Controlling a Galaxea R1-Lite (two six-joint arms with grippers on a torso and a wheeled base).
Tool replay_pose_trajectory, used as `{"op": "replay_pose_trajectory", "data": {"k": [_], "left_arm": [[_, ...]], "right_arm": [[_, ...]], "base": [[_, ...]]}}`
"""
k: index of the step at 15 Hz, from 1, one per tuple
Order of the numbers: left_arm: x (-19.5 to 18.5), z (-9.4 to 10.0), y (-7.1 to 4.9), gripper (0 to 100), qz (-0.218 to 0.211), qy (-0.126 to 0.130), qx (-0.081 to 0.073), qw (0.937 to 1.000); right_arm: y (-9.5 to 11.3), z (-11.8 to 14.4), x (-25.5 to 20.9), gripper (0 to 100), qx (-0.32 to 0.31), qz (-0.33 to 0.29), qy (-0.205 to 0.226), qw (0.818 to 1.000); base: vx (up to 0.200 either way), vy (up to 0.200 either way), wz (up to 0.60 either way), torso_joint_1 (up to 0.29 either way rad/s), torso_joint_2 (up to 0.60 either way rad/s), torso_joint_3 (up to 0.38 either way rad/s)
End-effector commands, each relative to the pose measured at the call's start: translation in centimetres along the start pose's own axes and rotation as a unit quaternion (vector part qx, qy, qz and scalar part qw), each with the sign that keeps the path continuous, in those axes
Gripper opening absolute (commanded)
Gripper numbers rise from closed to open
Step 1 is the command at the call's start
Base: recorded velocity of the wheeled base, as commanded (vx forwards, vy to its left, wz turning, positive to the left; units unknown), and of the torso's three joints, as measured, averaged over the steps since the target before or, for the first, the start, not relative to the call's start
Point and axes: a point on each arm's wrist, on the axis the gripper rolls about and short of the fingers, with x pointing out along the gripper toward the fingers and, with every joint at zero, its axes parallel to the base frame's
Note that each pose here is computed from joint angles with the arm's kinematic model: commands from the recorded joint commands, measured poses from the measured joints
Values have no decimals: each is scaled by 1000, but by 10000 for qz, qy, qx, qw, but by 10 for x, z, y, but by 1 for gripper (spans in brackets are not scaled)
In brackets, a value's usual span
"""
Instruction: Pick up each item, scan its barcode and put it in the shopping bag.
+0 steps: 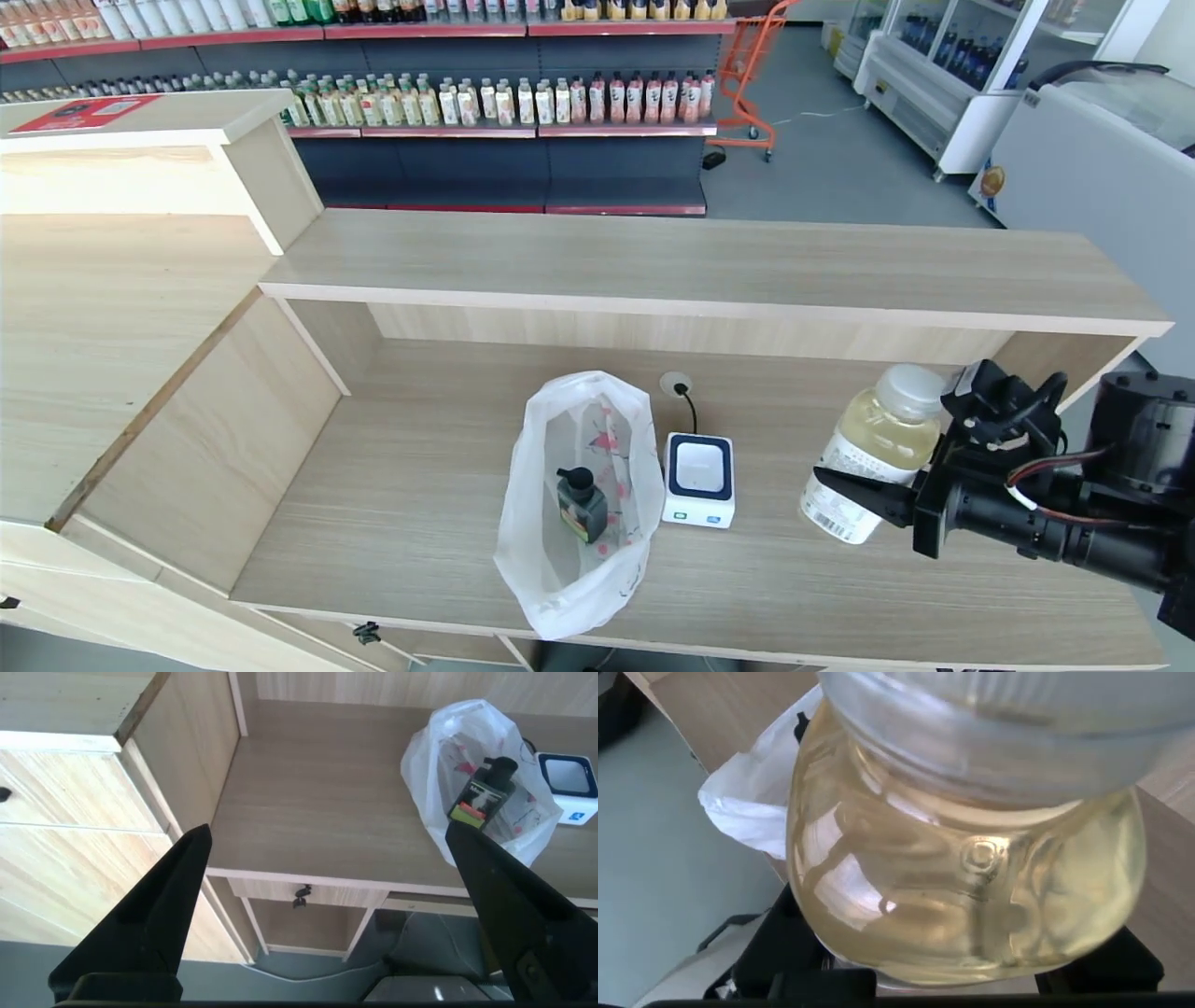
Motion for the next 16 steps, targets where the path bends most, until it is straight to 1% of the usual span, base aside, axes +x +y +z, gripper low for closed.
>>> {"op": "replay_pose_trajectory", "data": {"k": [1,3,5,6,7,8,10,11,12,14,16], "left_arm": [[0,0,0,100,0,-2,-3,10000],[0,0,0,100,0,-2,-3,10000],[0,0,0,100,-8,-2,-3,10000],[0,0,0,100,0,-2,-3,10000],[0,0,0,100,0,-2,-3,10000],[0,0,0,100,0,-2,-3,10000],[0,0,0,100,0,-2,-3,10000],[0,0,0,100,0,-2,-3,10000],[0,0,0,100,0,-2,-3,10000],[0,0,0,100,0,-2,-3,10000],[0,0,0,100,0,-2,-3,10000]], "right_arm": [[-6,-12,16,0,-252,54,61,9996],[-12,-21,31,0,-949,196,-204,9951],[-14,-34,45,0,-1663,372,-442,9844],[-14,-44,52,0,-1994,534,-545,9769],[-13,-53,58,0,-2394,774,-737,9650],[-15,-64,60,0,-2628,943,-836,9566],[-19,-80,63,0,-2821,1044,-778,9505],[-25,-88,67,0,-2946,1068,-813,9461],[-36,-92,74,0,-3120,1125,-975,9383],[-49,-99,88,0,-3305,1134,-1143,9300],[-58,-105,102,0,-3387,1084,-1212,9267]], "base": [[0,0,0,0,0,0],[0,0,0,0,0,0],[0,0,0,0,0,0],[0,0,0,0,0,0],[0,0,0,0,0,0],[0,0,0,0,0,0],[0,0,0,0,0,0],[0,0,0,0,0,0],[0,0,0,0,0,0],[0,0,0,0,0,0],[0,0,0,0,0,0]]}}
